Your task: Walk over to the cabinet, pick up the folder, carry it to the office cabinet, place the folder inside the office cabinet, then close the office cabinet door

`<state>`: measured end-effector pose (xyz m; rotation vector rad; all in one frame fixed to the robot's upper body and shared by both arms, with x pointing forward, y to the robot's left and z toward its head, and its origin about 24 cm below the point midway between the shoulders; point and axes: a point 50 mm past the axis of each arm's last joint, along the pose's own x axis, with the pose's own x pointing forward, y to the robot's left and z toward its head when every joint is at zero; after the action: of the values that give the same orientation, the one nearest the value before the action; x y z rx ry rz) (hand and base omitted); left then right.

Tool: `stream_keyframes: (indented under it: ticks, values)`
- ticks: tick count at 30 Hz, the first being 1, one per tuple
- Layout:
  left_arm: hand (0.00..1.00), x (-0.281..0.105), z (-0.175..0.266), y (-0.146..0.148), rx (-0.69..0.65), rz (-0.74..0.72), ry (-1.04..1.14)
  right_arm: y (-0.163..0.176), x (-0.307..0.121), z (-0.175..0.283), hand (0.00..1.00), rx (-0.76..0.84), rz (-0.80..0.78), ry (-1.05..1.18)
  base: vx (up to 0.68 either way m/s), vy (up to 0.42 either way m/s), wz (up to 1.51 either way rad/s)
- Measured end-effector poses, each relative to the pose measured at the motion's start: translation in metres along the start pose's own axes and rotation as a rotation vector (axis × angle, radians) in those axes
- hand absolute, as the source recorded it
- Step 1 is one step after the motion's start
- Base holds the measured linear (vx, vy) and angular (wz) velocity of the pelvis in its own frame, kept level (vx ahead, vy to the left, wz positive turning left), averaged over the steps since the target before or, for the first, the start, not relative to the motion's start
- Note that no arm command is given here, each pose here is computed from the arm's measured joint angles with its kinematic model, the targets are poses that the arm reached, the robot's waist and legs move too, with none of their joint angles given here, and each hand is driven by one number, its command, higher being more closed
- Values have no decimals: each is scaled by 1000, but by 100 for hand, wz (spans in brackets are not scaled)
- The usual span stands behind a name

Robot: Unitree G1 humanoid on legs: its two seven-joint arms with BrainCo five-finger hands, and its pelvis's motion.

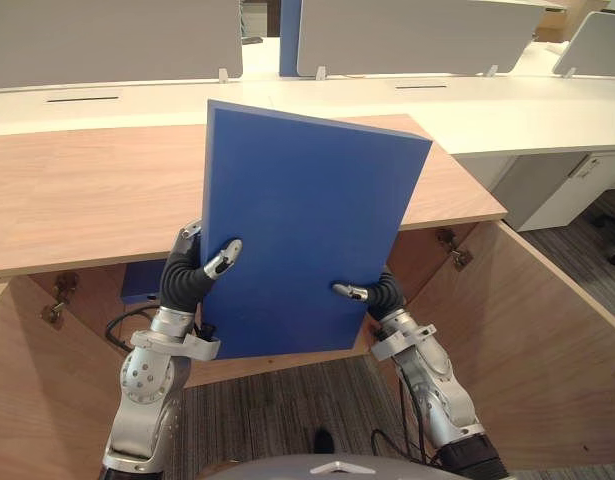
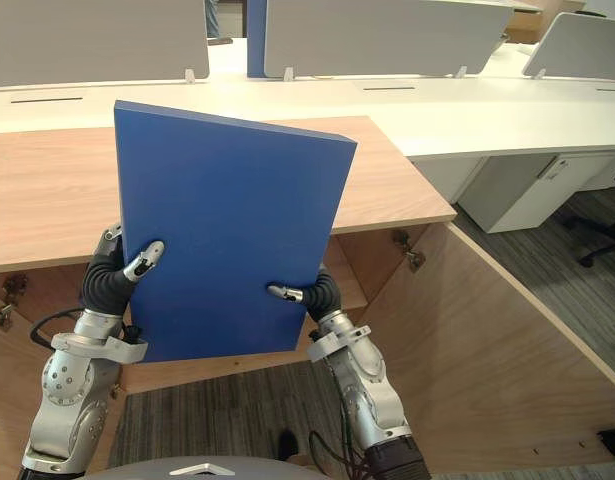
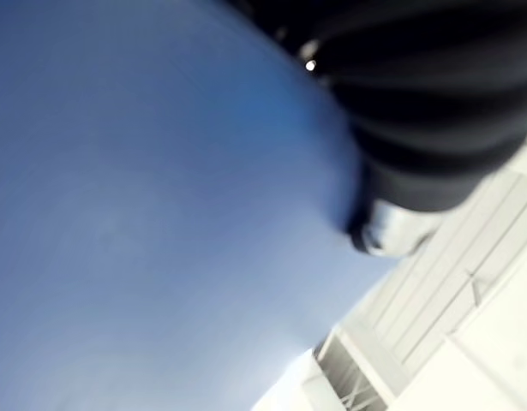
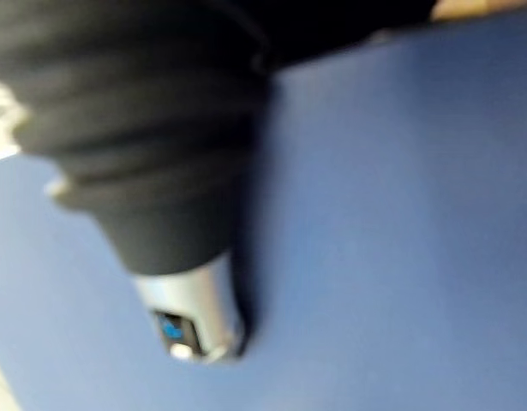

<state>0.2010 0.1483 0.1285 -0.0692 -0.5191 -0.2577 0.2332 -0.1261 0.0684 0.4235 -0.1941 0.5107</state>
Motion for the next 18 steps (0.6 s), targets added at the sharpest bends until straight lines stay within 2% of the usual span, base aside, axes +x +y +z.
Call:
stream_keyframes:
  ticks: [13,14,18]
  values:
    - [100,0,-2,-1,-5,22,1,-2,2,2,100,-17,-58,-35,-19,1,3]
    - [0,0,-3,-1,-8,31,3,-2,2,2,100,-12,-70,-39,0,0,0]
    - [0,0,-6,-2,-34,68,-1,-3,2,2,100,-13,-104,-50,-8,1,4]
